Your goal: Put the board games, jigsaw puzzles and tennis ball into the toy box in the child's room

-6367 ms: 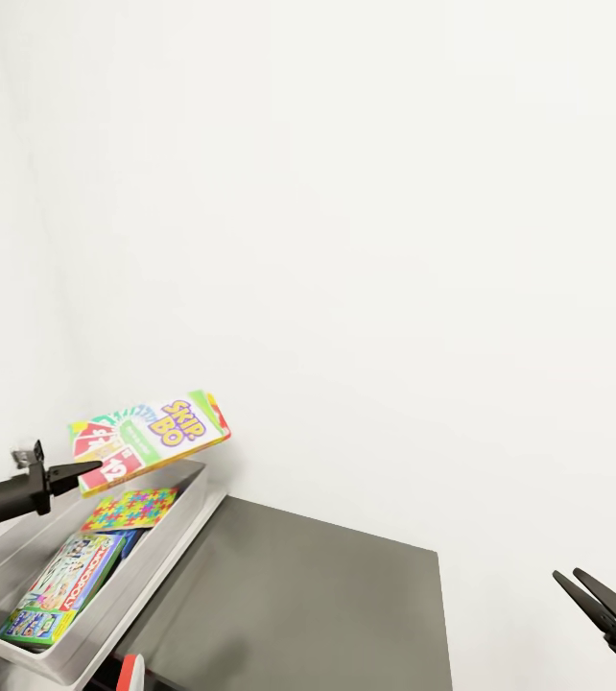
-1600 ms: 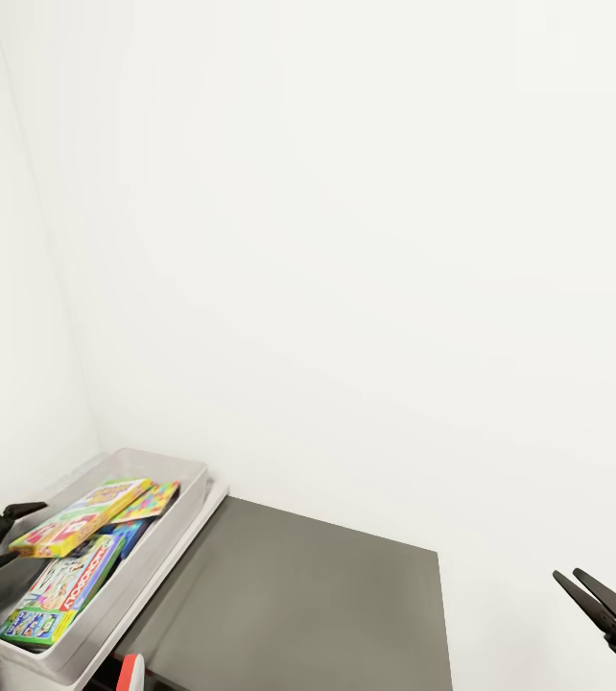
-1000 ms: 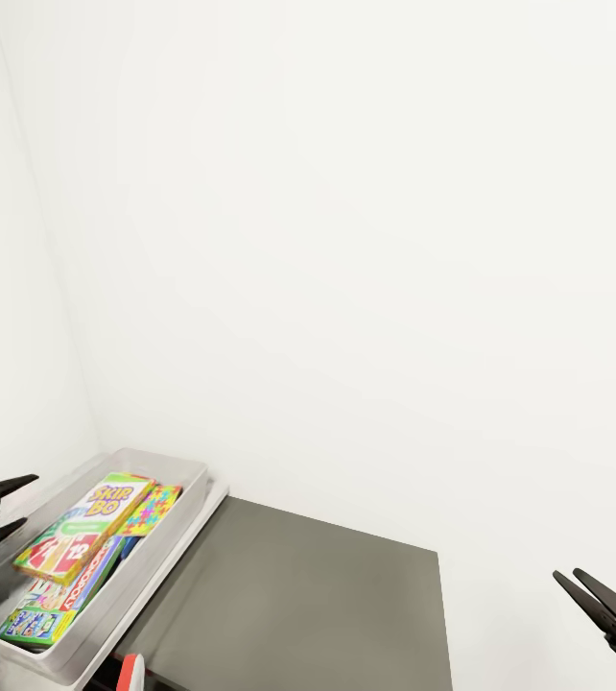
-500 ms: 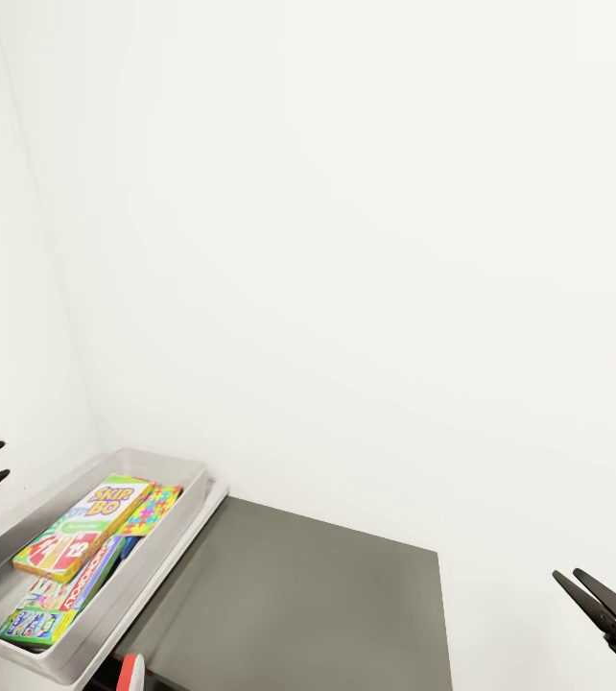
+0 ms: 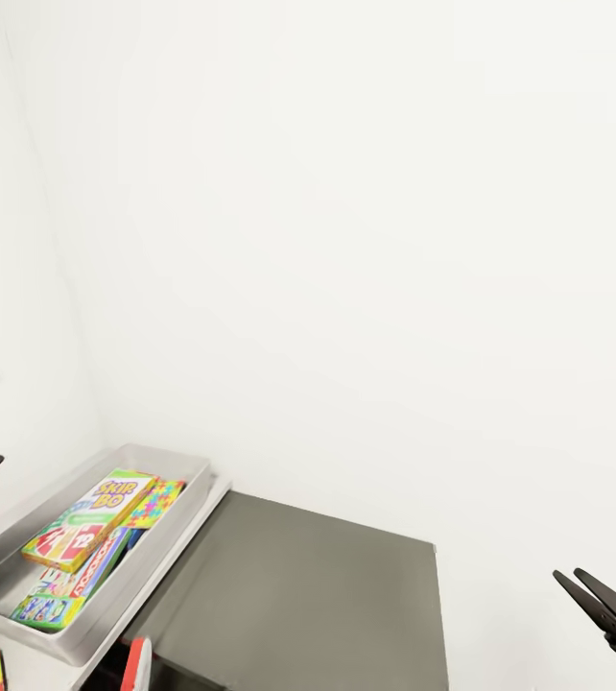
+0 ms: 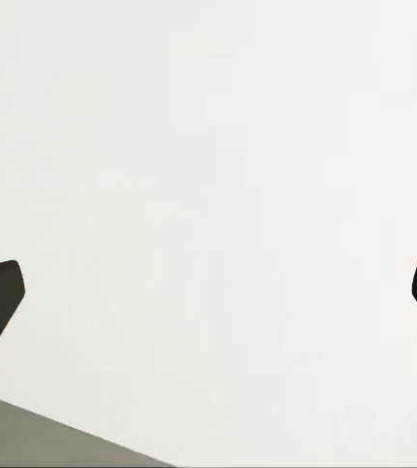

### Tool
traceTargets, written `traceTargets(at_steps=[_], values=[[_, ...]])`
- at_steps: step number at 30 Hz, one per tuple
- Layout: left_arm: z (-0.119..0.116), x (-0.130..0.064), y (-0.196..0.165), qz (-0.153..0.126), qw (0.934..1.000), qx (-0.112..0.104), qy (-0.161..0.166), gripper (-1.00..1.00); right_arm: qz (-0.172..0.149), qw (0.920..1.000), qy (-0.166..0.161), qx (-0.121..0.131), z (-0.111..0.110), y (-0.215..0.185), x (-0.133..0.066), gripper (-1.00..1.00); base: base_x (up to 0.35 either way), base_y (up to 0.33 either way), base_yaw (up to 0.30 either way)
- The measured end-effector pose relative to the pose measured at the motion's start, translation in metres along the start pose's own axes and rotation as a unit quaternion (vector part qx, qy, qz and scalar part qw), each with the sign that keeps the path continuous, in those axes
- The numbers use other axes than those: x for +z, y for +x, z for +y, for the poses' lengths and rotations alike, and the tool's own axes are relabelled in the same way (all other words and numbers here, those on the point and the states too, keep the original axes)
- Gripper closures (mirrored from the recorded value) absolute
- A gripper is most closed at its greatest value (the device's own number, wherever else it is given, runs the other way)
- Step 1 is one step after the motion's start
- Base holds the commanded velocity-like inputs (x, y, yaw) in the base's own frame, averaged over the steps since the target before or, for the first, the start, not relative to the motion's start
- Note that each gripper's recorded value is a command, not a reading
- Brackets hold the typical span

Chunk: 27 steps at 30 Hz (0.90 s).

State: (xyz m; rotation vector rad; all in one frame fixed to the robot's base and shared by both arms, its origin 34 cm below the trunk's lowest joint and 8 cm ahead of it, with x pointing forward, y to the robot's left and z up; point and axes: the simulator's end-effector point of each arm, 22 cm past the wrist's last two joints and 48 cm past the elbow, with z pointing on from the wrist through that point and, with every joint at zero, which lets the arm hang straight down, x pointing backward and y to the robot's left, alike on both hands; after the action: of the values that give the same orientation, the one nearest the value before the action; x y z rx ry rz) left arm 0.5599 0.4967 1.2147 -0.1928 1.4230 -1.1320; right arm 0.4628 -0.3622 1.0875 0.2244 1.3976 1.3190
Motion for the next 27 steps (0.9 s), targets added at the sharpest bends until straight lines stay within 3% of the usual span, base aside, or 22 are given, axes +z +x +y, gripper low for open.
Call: traceTargets(at_steps=[11,27], values=[[-0.009,-0.002,0.003,0.008,0.9998,0.017,0.001,-1.00,-0.001,1.0000,-0.003,-0.002,0.003,0.000,0.001,-1.00,-0.263,-0.148,0.037],[-0.018,-0.004,0.000,0.004,0.9997,0.023,0.008,-1.00,-0.004,0.9999,-0.010,-0.008,0.009,-0.002,0.001,-1.00,-0.037,-0.035,0.191]])
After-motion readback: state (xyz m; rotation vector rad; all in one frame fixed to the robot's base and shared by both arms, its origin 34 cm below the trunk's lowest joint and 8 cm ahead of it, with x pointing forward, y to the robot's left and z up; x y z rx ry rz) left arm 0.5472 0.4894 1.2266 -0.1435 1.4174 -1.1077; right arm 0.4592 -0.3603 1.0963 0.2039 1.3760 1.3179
